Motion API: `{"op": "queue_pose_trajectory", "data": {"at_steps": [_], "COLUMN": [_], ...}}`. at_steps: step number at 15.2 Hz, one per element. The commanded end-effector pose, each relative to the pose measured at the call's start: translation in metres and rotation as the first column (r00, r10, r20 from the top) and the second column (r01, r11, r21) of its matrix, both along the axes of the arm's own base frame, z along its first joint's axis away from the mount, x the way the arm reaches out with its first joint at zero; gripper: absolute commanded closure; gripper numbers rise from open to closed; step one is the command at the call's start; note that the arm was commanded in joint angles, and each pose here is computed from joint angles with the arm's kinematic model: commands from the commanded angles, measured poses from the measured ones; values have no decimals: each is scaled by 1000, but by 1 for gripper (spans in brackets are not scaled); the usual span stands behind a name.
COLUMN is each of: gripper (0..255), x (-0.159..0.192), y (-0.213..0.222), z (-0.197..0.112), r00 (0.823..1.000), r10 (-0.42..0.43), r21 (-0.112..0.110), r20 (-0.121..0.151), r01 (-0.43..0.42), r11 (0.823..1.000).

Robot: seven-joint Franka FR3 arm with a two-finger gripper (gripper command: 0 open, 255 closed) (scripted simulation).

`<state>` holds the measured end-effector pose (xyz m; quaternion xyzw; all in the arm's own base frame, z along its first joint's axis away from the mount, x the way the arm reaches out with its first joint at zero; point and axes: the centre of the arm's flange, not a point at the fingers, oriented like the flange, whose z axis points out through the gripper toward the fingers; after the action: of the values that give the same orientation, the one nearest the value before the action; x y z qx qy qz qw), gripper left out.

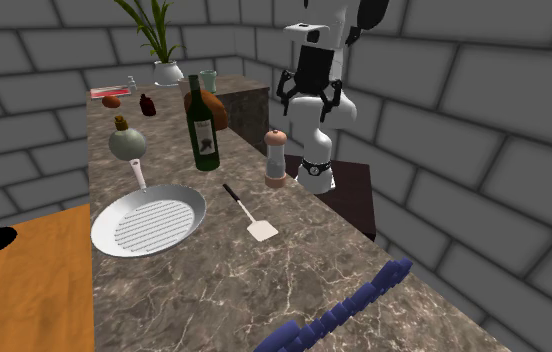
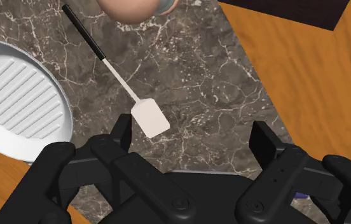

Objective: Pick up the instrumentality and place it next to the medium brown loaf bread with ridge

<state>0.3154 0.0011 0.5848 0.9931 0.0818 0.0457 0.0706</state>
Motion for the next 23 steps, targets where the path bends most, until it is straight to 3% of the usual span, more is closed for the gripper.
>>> {"op": "queue_pose_trajectory", "data": {"at_steps": [1, 5, 10, 15, 21, 23], "gripper": [0, 0, 0, 0, 0, 0], "x": [0, 16, 39, 67, 104, 107], "y": [0, -38, -81, -120, -159, -162], "z": [0, -38, -87, -137, -201, -212], "r00": [1000, 991, 957, 897, 794, 783], "r10": [0, 125, 278, 424, 585, 599], "r21": [0, 15, 40, 71, 117, 121], "r20": [0, -38, -83, -124, -164, -167], "r01": [0, -124, -275, -418, -574, -586], "r11": [1000, 992, 961, 906, 811, 801]}}
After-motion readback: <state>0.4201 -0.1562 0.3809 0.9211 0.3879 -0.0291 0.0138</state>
